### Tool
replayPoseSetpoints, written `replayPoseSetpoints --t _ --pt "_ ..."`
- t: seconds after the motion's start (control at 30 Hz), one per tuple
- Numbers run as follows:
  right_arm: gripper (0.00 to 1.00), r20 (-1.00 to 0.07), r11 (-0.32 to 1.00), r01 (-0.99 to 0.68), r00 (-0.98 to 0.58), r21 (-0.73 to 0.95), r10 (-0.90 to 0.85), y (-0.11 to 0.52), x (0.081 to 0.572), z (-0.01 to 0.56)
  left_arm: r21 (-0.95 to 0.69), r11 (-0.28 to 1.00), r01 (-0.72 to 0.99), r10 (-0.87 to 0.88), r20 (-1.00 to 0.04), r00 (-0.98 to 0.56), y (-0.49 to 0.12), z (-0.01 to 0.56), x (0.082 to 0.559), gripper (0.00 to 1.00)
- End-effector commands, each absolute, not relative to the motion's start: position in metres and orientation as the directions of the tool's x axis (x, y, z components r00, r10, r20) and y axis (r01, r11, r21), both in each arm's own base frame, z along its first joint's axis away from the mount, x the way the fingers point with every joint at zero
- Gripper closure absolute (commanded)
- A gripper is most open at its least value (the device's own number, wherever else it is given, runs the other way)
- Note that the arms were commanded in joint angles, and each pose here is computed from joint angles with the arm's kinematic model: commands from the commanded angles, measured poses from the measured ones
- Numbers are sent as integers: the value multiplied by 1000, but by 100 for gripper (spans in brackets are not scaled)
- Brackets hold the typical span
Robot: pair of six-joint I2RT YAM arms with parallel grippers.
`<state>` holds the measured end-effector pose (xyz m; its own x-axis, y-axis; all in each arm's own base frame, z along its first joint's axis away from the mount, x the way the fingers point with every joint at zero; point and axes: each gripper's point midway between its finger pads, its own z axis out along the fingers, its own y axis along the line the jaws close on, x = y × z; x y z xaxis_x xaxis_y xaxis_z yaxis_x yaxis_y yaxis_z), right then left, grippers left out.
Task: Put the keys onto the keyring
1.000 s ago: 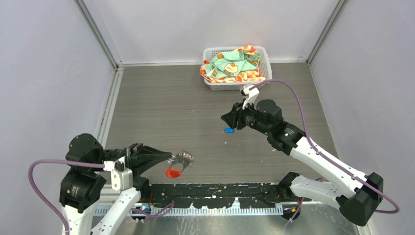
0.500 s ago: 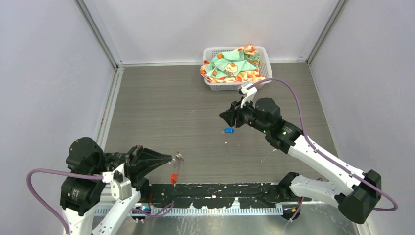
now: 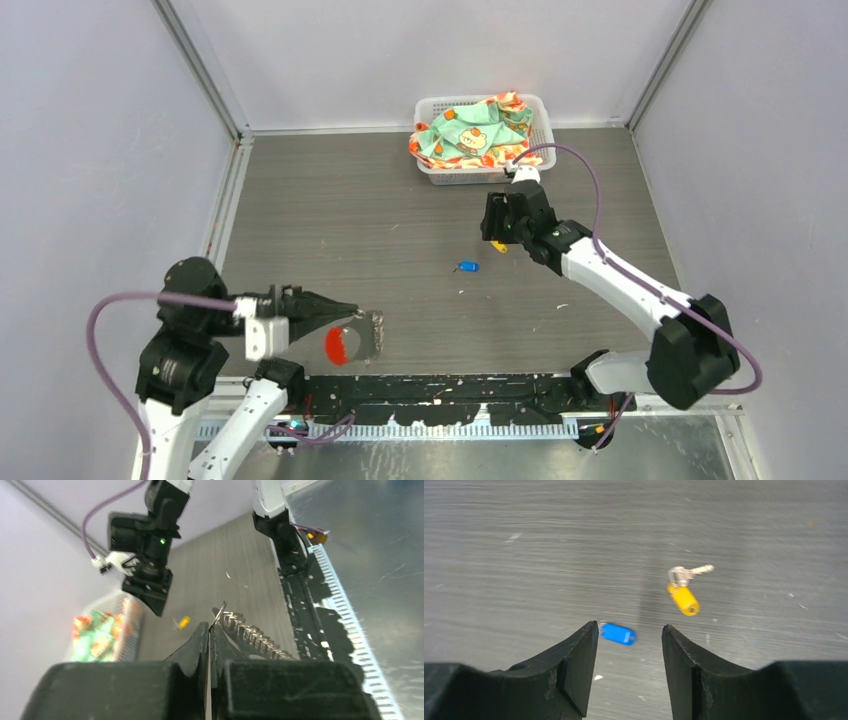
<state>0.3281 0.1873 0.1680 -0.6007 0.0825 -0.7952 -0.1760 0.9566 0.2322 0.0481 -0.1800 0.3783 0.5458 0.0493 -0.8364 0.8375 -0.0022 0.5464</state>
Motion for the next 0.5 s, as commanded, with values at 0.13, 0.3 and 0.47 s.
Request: replayPoseSetpoints --t 0.13,0.3,0.47 --pt "48 -731 979 -23 -669 202 135 164 358 120 249 61 967 123 -963 240 -188 343 88 100" --pt "55 -668 973 73 -716 220 205 163 369 94 257 64 964 156 -957 245 -186 332 88 100" --pt "55 -631 968 124 -739 217 237 167 378 80 283 70 957 162 -949 269 -184 330 88 100"
